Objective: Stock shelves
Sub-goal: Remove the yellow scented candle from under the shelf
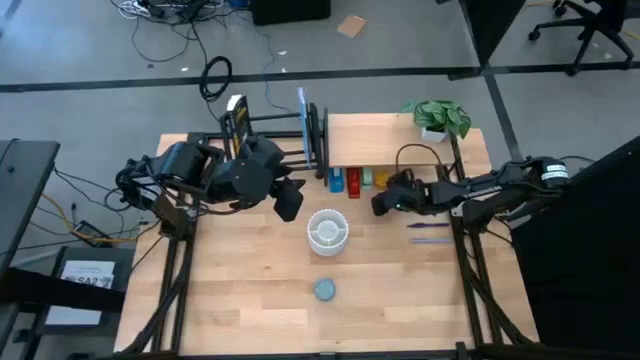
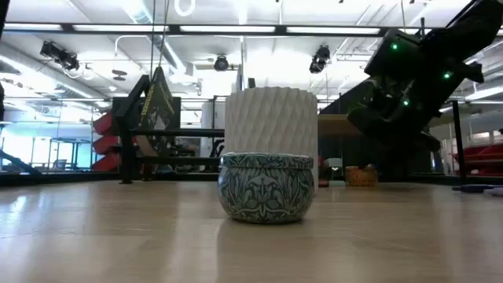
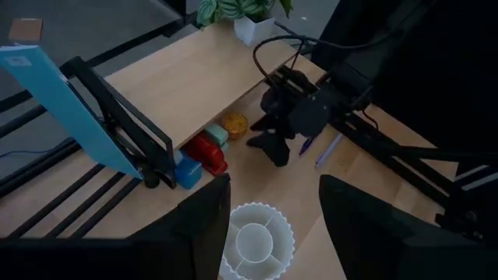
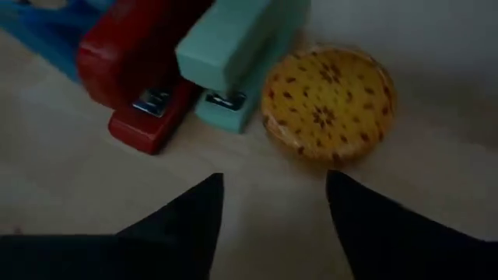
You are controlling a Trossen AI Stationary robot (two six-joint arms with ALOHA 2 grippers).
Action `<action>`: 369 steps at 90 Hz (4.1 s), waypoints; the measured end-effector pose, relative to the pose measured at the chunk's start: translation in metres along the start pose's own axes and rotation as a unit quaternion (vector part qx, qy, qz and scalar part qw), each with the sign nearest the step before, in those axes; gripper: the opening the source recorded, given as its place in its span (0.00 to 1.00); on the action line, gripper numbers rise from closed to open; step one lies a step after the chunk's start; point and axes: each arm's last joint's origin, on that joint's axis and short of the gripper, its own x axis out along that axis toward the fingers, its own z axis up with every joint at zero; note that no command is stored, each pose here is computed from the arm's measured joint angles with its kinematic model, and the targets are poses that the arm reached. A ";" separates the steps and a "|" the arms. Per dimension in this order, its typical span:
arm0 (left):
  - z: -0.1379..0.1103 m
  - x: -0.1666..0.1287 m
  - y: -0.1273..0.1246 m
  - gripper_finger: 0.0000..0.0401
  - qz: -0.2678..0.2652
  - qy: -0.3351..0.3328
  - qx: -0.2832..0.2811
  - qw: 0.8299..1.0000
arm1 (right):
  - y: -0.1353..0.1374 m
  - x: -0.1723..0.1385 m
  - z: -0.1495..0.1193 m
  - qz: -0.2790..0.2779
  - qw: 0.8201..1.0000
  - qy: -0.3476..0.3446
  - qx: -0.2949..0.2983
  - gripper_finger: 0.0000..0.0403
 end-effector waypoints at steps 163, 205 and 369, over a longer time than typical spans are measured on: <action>0.000 0.000 0.000 0.44 -0.004 0.002 -0.001 1.000 | -0.016 0.021 0.012 -0.075 0.991 -0.039 0.108 0.42; 0.000 0.000 0.000 0.44 -0.004 0.004 0.003 1.000 | -0.012 0.020 0.010 -0.057 0.993 -0.030 0.102 0.02; 0.002 0.000 -0.002 0.44 -0.007 -0.008 0.023 1.000 | 0.008 -0.023 0.010 0.164 0.974 0.159 0.012 0.62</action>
